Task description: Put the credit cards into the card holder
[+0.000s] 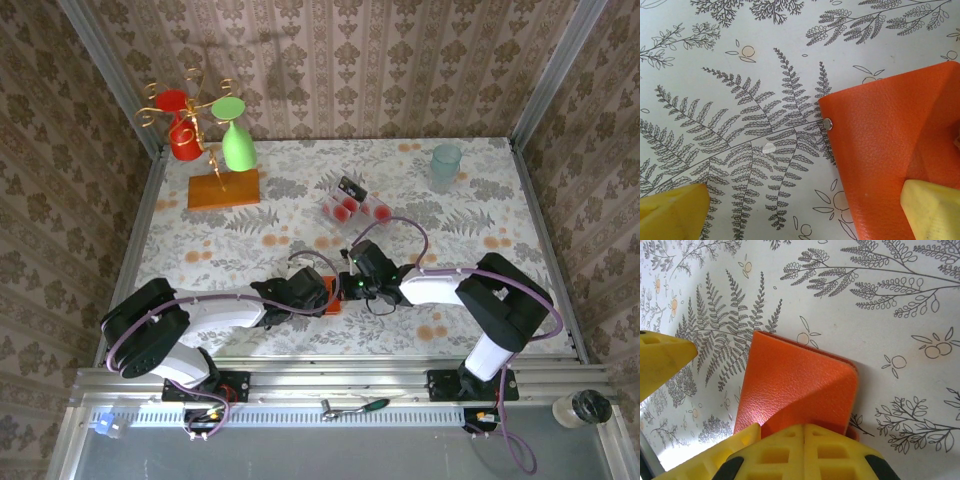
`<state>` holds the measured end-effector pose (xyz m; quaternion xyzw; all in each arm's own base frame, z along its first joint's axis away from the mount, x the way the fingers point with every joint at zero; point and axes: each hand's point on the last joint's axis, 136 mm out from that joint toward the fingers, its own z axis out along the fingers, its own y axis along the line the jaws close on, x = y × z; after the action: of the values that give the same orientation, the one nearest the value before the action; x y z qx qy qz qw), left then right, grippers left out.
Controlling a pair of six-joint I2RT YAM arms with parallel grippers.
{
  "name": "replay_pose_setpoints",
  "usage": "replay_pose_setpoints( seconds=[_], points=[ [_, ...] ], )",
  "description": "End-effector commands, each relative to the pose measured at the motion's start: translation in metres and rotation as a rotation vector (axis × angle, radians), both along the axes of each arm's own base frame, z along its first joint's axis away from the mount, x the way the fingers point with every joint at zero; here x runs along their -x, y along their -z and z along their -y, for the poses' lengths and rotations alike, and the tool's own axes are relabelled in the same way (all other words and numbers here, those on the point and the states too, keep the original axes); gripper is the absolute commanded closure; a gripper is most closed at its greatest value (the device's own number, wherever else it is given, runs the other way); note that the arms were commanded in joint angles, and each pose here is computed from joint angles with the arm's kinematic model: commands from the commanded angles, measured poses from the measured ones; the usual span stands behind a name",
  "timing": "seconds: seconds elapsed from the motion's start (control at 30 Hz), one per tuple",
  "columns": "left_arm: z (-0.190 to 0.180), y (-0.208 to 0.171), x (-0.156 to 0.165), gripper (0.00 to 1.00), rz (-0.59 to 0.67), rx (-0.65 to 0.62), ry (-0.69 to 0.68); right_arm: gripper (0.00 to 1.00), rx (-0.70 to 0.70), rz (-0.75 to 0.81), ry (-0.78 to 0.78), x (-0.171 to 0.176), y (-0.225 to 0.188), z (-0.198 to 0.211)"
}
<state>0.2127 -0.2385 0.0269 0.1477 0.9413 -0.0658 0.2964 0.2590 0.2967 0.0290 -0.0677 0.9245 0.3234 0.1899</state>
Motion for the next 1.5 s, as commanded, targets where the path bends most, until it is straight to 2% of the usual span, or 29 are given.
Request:
replay_pose_setpoints(
  seconds=[0.0, 0.67, 1.2, 1.47],
  points=[
    [-0.011, 0.020, 0.013, 0.00, -0.060, -0.065, 0.011, 1.00, 0.168, -0.116, 0.005, 0.036, 0.051, 0.035],
    [-0.013, 0.020, 0.015, 0.00, -0.067, -0.067, 0.003, 1.00, 0.294, -0.068, 0.052, 0.077, 0.099, 0.079],
    [-0.014, 0.019, 0.016, 0.00, -0.065, -0.066, -0.003, 1.00, 0.457, 0.002, 0.009, 0.104, 0.127, 0.098],
    [-0.015, 0.019, 0.016, 0.00, -0.063, -0.067, -0.003, 1.00, 0.427, -0.004, 0.005, 0.105, 0.124, 0.087]
  ],
)
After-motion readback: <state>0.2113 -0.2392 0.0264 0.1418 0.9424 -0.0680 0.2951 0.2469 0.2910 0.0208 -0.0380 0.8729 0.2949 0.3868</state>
